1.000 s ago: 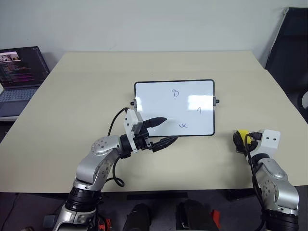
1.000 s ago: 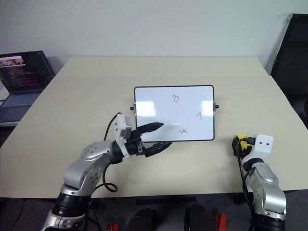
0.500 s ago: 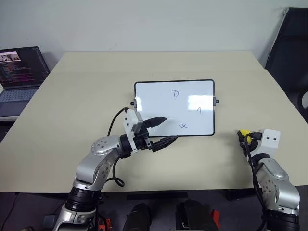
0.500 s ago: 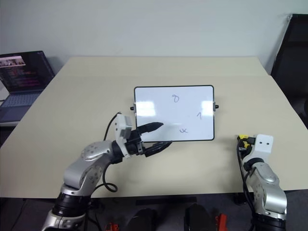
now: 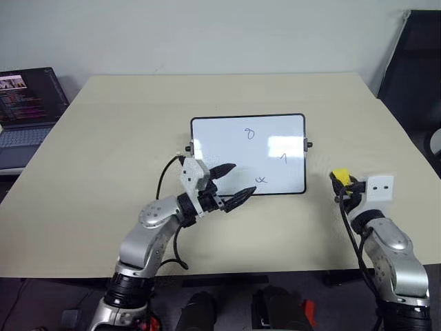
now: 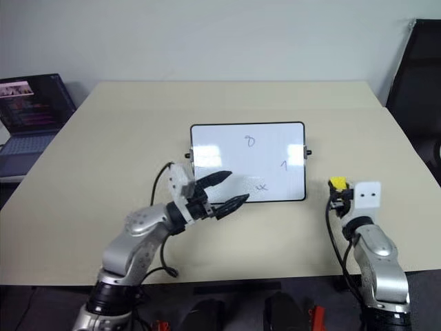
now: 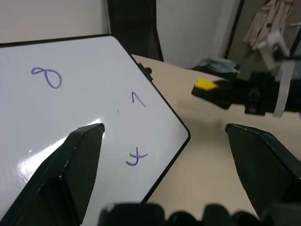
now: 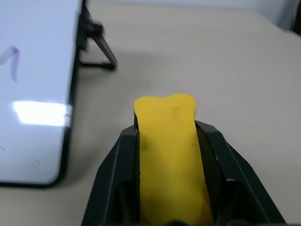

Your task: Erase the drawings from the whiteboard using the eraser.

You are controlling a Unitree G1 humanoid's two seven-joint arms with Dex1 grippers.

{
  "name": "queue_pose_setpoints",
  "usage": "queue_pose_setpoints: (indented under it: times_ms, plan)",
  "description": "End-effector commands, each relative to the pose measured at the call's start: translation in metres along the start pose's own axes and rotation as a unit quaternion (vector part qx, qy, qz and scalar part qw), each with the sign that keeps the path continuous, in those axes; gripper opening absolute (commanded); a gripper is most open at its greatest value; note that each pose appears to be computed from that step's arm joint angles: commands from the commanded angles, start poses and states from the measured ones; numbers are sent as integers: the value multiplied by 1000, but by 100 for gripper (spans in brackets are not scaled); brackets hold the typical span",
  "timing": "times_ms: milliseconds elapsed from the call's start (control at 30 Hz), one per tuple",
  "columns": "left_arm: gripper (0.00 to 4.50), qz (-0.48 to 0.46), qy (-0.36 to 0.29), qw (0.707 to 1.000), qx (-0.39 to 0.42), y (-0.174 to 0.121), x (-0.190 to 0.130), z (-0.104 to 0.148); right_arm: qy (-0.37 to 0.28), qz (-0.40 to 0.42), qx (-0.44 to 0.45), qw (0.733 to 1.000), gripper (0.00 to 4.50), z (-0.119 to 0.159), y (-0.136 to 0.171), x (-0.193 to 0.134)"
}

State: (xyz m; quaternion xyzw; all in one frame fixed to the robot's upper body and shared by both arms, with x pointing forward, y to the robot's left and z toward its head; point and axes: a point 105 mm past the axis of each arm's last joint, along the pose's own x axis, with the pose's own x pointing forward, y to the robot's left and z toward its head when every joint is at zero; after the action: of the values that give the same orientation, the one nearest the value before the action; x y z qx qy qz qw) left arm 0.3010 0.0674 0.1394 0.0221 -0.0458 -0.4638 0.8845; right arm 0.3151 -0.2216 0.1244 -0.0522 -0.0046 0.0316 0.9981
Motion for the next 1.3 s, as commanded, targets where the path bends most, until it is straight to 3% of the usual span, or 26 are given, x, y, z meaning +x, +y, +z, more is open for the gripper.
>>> queue_pose_setpoints:
  times_ms: [33, 200, 633, 900, 1300]
  plan:
    - [450, 9, -8, 998, 55, -5, 5, 7, -45, 12, -12, 999, 124, 21, 8, 2]
    - [450, 49, 13, 996, 76, 1, 8, -1, -67, 48, -15, 996, 124, 29, 28, 11]
    - [450, 50, 30, 993, 107, 9, 8, -3, -92, 159, 7, 983, 124, 43, 94, 41]
    - [450, 51, 27, 992, 110, 11, 7, 0, -67, 150, 3, 986, 124, 46, 105, 62]
    - [450, 54, 23, 992, 111, 12, 6, 3, -9, 111, -55, 992, 124, 28, 93, 63]
